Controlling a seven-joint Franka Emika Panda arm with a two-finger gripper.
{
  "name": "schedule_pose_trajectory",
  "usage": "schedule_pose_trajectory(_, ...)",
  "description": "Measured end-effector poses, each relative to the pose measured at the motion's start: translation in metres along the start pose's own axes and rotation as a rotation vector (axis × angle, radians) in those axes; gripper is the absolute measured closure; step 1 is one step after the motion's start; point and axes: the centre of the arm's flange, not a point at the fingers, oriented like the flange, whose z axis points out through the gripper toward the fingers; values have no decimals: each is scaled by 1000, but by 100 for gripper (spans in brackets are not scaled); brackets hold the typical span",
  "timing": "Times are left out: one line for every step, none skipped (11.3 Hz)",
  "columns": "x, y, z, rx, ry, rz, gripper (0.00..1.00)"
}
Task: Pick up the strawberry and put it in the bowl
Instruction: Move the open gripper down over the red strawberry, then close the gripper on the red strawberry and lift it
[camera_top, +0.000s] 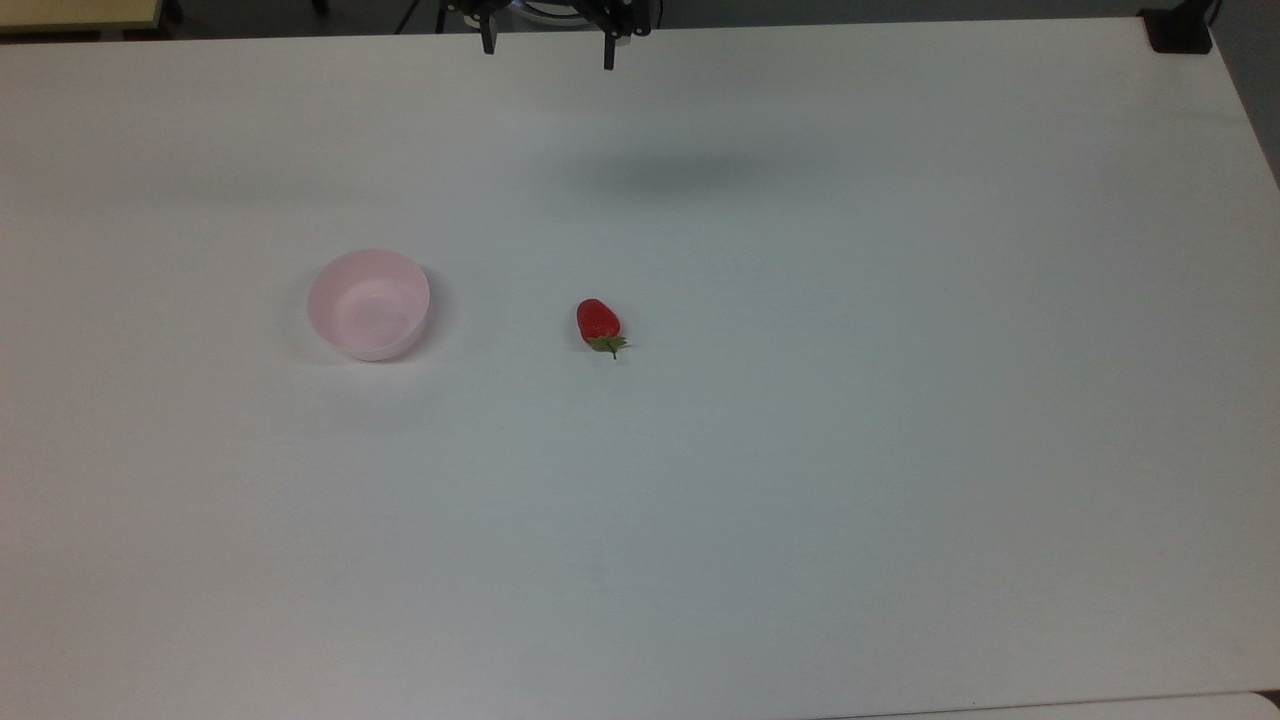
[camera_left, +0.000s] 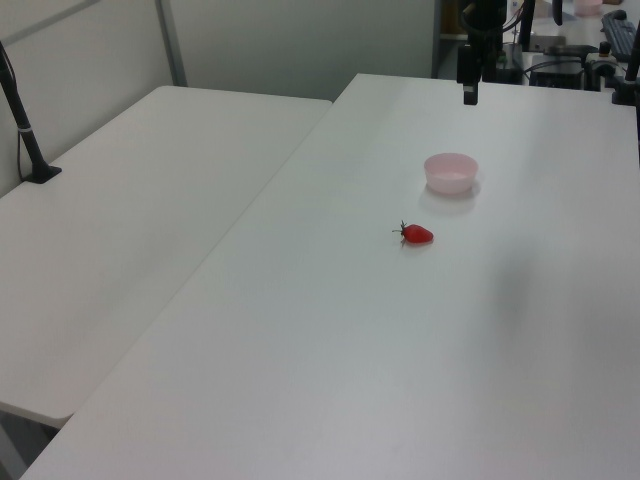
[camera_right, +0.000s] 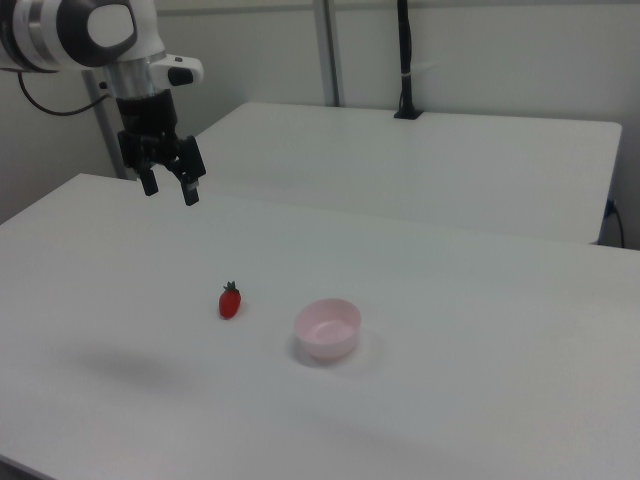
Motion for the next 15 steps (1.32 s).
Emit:
schedule_pose_trajectory(1, 0, 1, 0, 0, -5, 0)
schedule_pose_trajectory(2, -1, 4, 0, -2, -24, 0)
schedule_pose_trajectory(4, -1, 7, 0, -4, -57, 0)
schedule_pose_trajectory(9, -2, 13, 0, -5, -92, 0)
schedule_pose_trajectory(17, -4, 24, 0, -7, -124, 0)
schedule_pose_trajectory(28, -7, 40, 1, -6, -155, 0)
schedule_pose_trajectory(39, -10, 58, 1, -8, -185, 0)
schedule_pose_trajectory(49, -12, 77, 1, -18, -206, 0)
schedule_pose_trajectory(58, -15, 95, 2, -26, -219, 0)
schedule_pose_trajectory(67, -17, 112, 2, -33, -224, 0)
schedule_pose_trajectory(74, -19, 130, 2, -39, -226, 0)
schedule_pose_trajectory(82, -22, 148, 3, -41, -228, 0)
schedule_pose_trajectory(89, -24, 165, 2, -45, -230, 0)
schedule_pose_trajectory(93, -27, 180, 1, -52, -234, 0)
schedule_pose_trajectory(97, -31, 194, -2, -56, -238, 0)
